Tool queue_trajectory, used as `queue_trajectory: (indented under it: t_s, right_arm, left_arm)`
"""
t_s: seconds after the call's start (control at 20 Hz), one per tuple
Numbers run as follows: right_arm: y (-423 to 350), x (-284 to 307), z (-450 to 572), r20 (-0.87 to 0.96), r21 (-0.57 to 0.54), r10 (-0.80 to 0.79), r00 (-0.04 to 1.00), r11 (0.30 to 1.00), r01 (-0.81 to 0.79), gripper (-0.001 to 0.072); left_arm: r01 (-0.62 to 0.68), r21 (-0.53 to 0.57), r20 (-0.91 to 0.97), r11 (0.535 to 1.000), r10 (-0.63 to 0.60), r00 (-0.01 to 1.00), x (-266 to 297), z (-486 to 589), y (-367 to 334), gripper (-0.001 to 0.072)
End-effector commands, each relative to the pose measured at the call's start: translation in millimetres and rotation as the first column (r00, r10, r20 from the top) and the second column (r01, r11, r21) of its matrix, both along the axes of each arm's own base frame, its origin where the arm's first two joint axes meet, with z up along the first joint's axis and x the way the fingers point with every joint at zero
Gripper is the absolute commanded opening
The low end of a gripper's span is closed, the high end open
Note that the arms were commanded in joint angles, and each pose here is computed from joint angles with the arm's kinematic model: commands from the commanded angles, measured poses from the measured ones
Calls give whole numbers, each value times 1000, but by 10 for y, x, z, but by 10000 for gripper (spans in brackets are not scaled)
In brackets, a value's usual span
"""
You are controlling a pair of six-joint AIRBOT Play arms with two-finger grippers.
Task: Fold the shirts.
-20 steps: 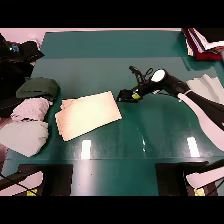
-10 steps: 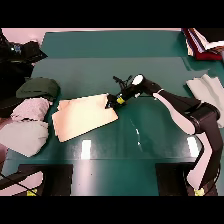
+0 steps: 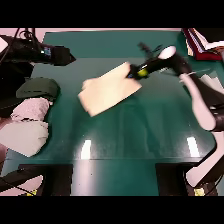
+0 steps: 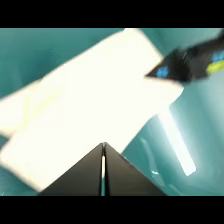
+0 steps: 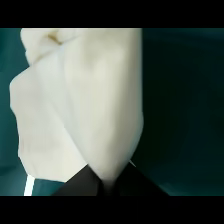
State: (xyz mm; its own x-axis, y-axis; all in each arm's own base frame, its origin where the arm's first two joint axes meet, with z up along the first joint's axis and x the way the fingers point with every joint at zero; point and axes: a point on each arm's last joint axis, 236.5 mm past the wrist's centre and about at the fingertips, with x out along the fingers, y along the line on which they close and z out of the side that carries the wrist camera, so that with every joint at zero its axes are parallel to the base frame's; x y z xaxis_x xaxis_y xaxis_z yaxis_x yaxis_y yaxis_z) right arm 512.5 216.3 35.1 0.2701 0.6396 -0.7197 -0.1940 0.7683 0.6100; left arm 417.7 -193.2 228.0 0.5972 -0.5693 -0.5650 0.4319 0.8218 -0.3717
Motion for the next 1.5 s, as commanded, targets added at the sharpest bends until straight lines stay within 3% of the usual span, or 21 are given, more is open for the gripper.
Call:
queue_trajectory:
  t_s: [0.0, 0.25, 0.55, 0.75, 0.95, 1.05, 1.25, 1.45]
  right_arm:
    - [-1446, 264, 455, 102, -88, -231, 968, 967, 240, 16]
    - [-3297, 142, 781, 169, -85, -542, 823, 824, 560, 16]
    - [-4476, -137, 862, 211, -63, -729, 651, 655, 753, 17]
    - [-4564, 3, 1134, 251, 71, -773, 583, 615, 785, 16]
    - [-4483, -7, 1543, 308, 81, -737, 602, 650, 755, 16]
    - [-4416, -95, 1698, 324, 69, -718, 616, 667, 742, 16]
    - [-4542, -521, 1786, 339, -78, -697, 632, 649, 757, 16]
    - [-4825, -1078, 1471, 273, -240, -740, 615, 566, 788, 16]
  left_arm:
    - [54, -1, 10, 999, -54, 998, -102, 15, -247, 22]
    - [59, -22, -6, 998, -59, 998, -131, 21, -280, 22]
    - [52, -32, -36, 998, -53, 998, -164, -7, -283, 22]
    - [56, -30, -61, 998, -58, 996, -205, -44, -284, 22]
    - [58, -30, -78, 998, -60, 995, -231, -67, -285, 22]
    - [59, -29, -79, 998, -61, 995, -234, -69, -285, 22]
    - [64, -25, -85, 998, -66, 994, -251, -83, -286, 22]
    - [72, -19, -99, 997, -74, 992, -281, -108, -285, 22]
